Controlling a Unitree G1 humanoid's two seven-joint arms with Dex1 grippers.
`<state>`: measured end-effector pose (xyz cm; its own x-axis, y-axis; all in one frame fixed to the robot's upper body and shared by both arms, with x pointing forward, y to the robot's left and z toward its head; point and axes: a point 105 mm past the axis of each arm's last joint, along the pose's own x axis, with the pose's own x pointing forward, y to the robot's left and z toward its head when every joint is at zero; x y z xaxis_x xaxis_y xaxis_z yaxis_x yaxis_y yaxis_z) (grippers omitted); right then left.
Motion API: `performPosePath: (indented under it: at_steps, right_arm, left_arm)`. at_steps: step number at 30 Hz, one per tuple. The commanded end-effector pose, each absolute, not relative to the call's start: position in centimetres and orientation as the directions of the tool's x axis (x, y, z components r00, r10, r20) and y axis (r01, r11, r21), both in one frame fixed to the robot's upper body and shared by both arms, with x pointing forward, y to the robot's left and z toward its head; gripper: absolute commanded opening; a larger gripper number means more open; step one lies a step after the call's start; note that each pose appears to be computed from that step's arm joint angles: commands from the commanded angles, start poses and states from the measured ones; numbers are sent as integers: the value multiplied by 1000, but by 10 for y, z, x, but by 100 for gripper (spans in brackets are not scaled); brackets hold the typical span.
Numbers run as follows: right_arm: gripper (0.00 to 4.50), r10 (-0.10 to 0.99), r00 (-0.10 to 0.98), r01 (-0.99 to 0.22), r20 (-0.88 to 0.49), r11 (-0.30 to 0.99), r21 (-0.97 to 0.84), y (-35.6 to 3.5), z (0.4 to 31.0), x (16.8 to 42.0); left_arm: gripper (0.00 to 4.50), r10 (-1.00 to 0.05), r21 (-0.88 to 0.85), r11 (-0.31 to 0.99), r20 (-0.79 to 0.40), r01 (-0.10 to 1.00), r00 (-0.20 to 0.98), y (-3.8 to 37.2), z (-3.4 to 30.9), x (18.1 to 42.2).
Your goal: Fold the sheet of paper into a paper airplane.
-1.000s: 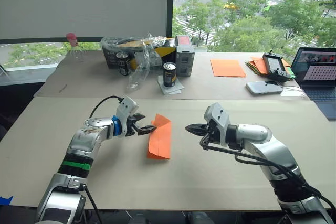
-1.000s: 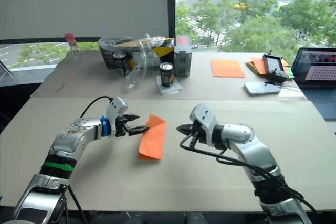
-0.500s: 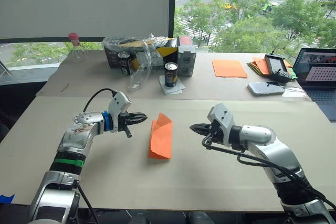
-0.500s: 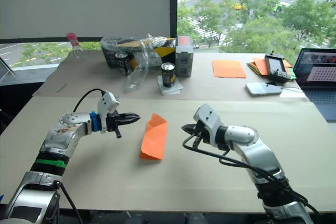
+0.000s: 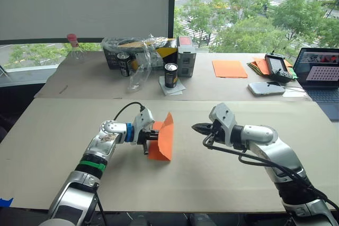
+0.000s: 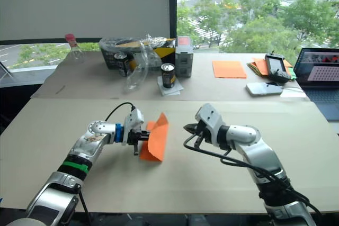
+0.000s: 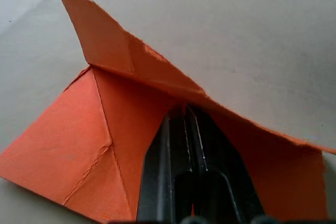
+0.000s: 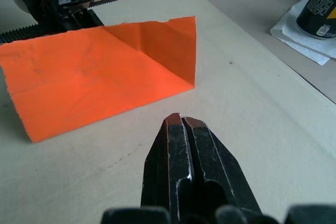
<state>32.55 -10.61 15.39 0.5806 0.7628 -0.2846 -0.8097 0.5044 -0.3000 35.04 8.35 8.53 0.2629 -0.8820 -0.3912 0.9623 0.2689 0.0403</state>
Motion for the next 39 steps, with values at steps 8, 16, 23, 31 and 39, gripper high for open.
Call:
performPosePath:
  at_steps: [8,16,23,31,39]
  right_arm:
    - [0,767,605,-773,-213,501,-390,-105,189,323]
    - [0,567,770,-638,-294,696,-330,-137,158,350]
    - [87,566,785,-592,-253,805,-37,-129,136,358]
    - [254,564,754,-620,-337,780,-83,-113,110,375]
    - [254,599,746,-638,-290,768,-54,-103,127,382]
  left_arm:
    - [9,-868,-101,248,-465,963,175,50,49,330]
    - [9,-860,-89,274,-470,958,202,56,50,331]
    - [0,-865,-73,311,-434,948,250,61,56,333]
    - [0,-869,-77,327,-417,942,268,58,55,330]
    - [0,-870,-72,374,-374,925,322,64,61,329]
